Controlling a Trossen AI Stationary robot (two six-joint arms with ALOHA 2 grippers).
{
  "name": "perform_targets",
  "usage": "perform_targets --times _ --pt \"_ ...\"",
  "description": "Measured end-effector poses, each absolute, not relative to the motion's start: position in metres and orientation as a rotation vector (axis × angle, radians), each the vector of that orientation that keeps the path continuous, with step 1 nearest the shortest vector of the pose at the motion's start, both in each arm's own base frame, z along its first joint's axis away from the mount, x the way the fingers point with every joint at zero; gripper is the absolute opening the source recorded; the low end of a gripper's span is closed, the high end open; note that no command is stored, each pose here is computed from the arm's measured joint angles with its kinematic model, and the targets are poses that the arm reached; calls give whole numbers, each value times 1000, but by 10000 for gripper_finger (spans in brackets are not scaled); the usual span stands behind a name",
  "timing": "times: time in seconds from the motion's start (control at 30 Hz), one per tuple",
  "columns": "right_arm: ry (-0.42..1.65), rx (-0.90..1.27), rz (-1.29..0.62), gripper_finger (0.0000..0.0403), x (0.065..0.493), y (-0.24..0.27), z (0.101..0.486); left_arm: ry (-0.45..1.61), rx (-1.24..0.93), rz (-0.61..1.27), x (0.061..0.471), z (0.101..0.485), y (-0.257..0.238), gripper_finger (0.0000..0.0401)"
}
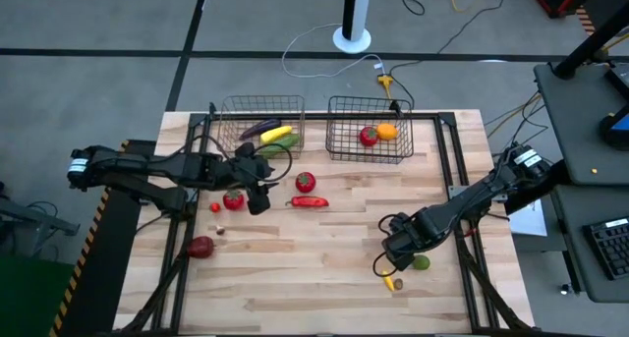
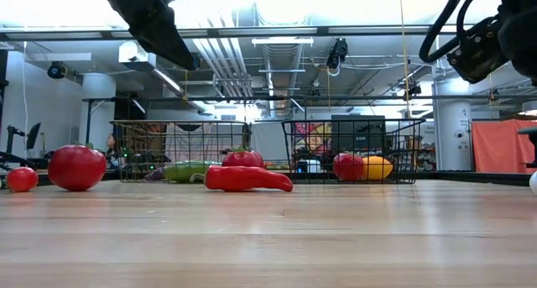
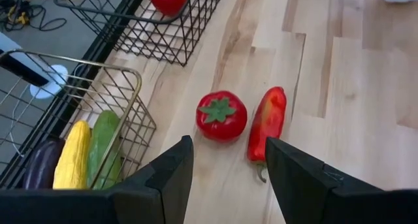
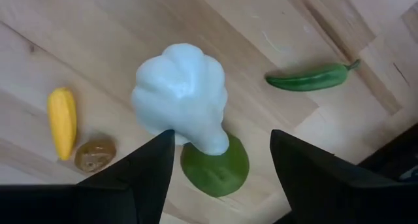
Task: Sort produce into baskets
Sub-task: Put the white garlic into the left wire basket
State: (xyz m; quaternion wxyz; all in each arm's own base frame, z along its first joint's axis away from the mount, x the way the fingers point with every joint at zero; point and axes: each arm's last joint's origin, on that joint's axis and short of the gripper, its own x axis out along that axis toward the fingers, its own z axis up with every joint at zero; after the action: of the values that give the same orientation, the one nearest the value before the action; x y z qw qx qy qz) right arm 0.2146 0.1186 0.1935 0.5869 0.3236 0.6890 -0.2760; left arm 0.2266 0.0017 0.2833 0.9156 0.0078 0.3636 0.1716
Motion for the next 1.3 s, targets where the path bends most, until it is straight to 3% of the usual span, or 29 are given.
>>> perform_targets --times 0.6,1.3 --pt "1533 743 -606 195 219 119 190 823 36 354 244 264 1 173" --pt "1467 704 -553 67 224 120 190 825 36 355 246 263 1 173"
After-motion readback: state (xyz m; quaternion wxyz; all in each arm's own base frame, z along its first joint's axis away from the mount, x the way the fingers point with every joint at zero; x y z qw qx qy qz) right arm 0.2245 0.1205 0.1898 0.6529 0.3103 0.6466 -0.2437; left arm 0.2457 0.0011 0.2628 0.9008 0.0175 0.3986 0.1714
